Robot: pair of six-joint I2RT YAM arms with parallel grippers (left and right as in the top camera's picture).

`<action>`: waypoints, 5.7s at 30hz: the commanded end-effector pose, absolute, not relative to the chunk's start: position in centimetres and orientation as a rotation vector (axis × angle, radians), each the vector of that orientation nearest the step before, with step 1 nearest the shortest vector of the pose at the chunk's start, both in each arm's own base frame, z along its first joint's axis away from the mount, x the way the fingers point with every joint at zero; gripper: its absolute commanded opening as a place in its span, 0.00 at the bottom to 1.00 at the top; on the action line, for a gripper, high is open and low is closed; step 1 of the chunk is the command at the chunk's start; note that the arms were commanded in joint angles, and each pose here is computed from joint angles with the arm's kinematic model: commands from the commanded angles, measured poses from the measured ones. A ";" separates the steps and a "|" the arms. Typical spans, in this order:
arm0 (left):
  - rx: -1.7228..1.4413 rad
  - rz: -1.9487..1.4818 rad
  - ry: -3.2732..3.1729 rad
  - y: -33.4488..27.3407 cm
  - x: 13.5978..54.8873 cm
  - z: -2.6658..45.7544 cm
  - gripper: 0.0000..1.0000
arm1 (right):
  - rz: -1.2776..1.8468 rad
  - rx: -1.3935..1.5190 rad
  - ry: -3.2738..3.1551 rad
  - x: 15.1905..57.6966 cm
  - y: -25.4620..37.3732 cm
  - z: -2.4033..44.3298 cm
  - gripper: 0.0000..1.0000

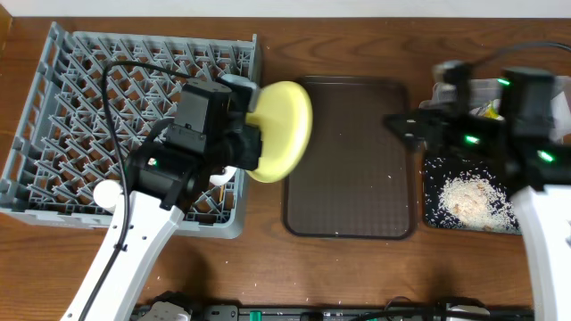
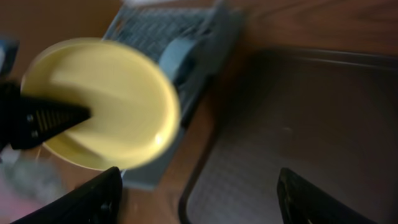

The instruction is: Sort waste into correct bins and load items into the dishwasher

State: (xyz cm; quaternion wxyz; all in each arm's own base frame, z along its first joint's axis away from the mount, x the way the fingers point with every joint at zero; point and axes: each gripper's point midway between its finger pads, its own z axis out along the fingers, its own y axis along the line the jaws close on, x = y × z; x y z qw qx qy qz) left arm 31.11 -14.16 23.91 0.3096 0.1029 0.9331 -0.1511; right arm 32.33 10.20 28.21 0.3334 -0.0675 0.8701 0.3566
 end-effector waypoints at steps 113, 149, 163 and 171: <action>0.096 -0.294 2.323 -10.9 25.5 29.6 0.95 | 0.190 -0.594 1.793 22.7 8.1 24.1 0.99; 0.096 -0.294 2.323 -10.9 25.5 29.6 0.95 | 0.134 -0.409 1.571 23.6 6.5 16.2 0.99; 0.060 -0.167 2.295 -9.0 25.8 29.7 0.95 | 0.134 -0.409 1.571 23.6 6.5 16.2 0.99; -0.108 -0.233 2.129 -5.7 26.8 29.5 0.95 | 0.134 -0.409 1.571 23.6 6.5 16.2 0.99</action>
